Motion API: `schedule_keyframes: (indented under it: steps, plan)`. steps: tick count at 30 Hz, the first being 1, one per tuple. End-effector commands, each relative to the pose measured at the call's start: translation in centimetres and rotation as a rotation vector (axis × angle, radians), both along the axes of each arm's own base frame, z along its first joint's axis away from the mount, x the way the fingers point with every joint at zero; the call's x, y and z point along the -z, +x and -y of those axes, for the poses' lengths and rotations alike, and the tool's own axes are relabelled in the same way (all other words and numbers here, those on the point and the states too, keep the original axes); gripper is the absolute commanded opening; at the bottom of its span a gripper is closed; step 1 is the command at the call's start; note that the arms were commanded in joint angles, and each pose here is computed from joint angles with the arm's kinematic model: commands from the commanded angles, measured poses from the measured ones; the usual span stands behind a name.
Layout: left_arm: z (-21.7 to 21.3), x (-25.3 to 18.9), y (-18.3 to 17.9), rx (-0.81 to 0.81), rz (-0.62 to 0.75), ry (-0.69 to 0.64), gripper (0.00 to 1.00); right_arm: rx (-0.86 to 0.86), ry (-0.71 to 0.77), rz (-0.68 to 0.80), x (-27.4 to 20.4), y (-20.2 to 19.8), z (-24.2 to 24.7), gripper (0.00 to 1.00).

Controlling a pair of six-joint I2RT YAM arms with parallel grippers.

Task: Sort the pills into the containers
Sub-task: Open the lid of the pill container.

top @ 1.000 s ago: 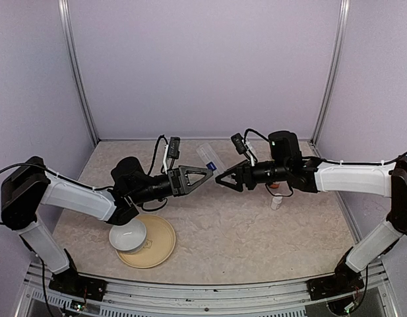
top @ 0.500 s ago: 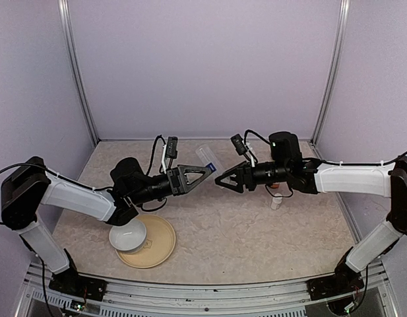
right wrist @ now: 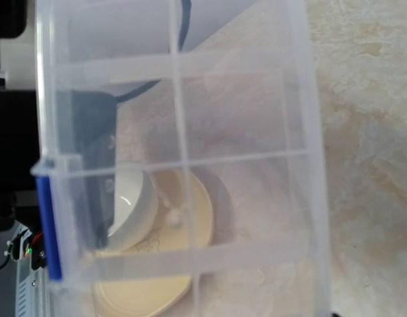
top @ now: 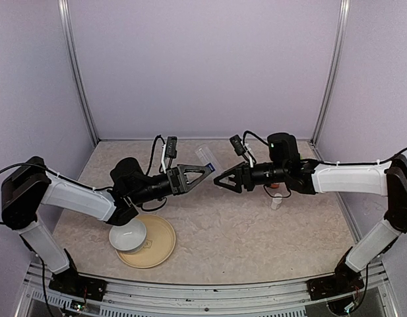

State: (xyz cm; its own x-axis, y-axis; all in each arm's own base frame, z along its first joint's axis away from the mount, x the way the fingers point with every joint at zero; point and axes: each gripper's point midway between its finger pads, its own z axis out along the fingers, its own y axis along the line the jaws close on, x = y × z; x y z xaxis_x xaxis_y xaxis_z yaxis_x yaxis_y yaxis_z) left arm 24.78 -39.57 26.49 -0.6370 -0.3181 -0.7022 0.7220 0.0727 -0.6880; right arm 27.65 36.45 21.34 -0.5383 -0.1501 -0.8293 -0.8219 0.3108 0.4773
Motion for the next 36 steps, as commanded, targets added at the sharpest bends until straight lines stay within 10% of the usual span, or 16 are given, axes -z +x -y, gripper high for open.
schedule_keyframes:
  steps: [1,36]
  plan:
    - [0.2,-1.5,-0.5,0.025,0.053,-0.049,0.78,-0.007,-0.005,-0.011,0.9,-0.2,-0.4,0.55]
    - [-0.7,-2.5,-1.1,0.038,0.111,-0.124,0.7,0.025,-0.057,-0.05,4.4,0.3,-0.1,0.53]
